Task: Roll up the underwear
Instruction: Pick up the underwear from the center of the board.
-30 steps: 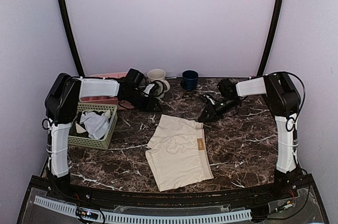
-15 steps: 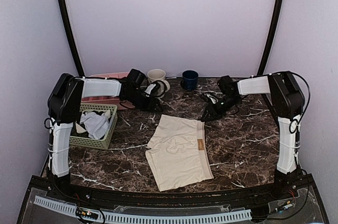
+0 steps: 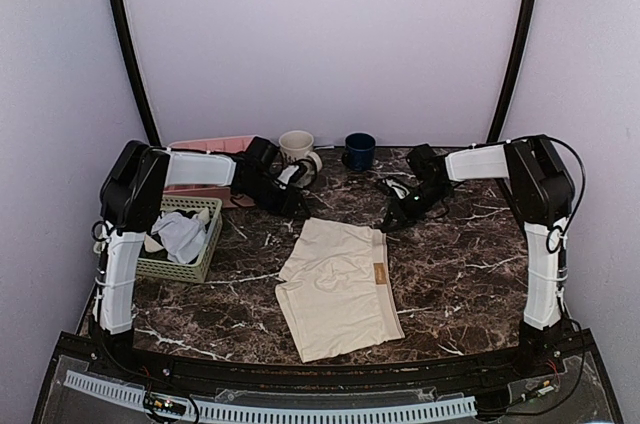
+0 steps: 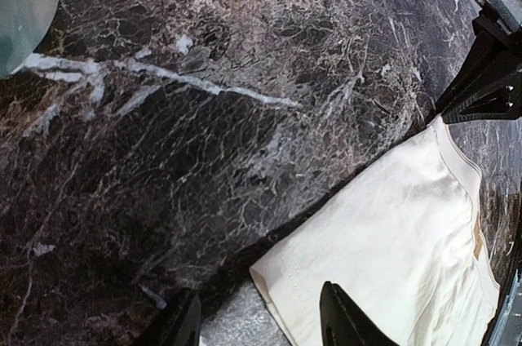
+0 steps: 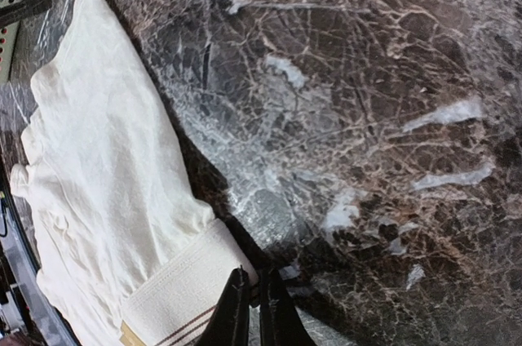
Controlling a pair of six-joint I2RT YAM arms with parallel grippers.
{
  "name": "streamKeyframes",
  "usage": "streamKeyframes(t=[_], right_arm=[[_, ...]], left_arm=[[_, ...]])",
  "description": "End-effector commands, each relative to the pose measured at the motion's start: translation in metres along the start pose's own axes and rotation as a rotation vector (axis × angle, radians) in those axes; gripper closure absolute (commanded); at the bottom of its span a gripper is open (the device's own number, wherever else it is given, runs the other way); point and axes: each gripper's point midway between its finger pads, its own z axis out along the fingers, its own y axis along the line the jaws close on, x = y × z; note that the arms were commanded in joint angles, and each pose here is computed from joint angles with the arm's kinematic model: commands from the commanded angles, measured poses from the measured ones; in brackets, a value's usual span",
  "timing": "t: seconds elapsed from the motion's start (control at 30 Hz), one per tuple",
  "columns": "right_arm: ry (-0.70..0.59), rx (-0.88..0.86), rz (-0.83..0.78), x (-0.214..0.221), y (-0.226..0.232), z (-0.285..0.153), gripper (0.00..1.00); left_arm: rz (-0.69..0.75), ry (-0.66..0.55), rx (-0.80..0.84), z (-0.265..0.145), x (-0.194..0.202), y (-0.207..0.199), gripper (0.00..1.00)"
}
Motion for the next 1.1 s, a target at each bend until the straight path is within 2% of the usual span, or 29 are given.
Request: streamKeyframes(t=[0.0,0.07,0.37,0.6,0.77,0.87,1.07], right_arm=[[0.096,0.039,0.044,0.025,-0.012,0.018,0.97],[0.092,0.044,0.043,0.023,-0.013,0.017,1.00],[0.060,0.055,0.044,0.008,-0.012,0.010,1.00],[0.047,0.054,0.044,0.000,-0.011,0.006,1.00],[0.017,0.047,0.042,-0.009,-0.008,-0.001,1.00],[-0.017,0.051,0.036,-0.021,-0.006,-0.010,1.00],[-0.120,0.049,0.006,-0.054,0.004,-0.039,1.00]], left_arm=[[0.021,0.008,0.017,0.000,-0.003,-0.001,0.47],[0.016,0.015,0.031,0.004,-0.001,0.000,0.47],[0.028,0.026,0.098,0.017,0.000,-0.006,0.50],[0.033,0.062,0.133,0.025,0.010,-0.011,0.65],[0.047,0.067,0.102,0.019,0.007,-0.007,0.91],[0.041,0.014,0.073,0.004,-0.011,0.000,1.00],[0.087,-0.097,0.100,-0.026,-0.055,-0.010,1.00]])
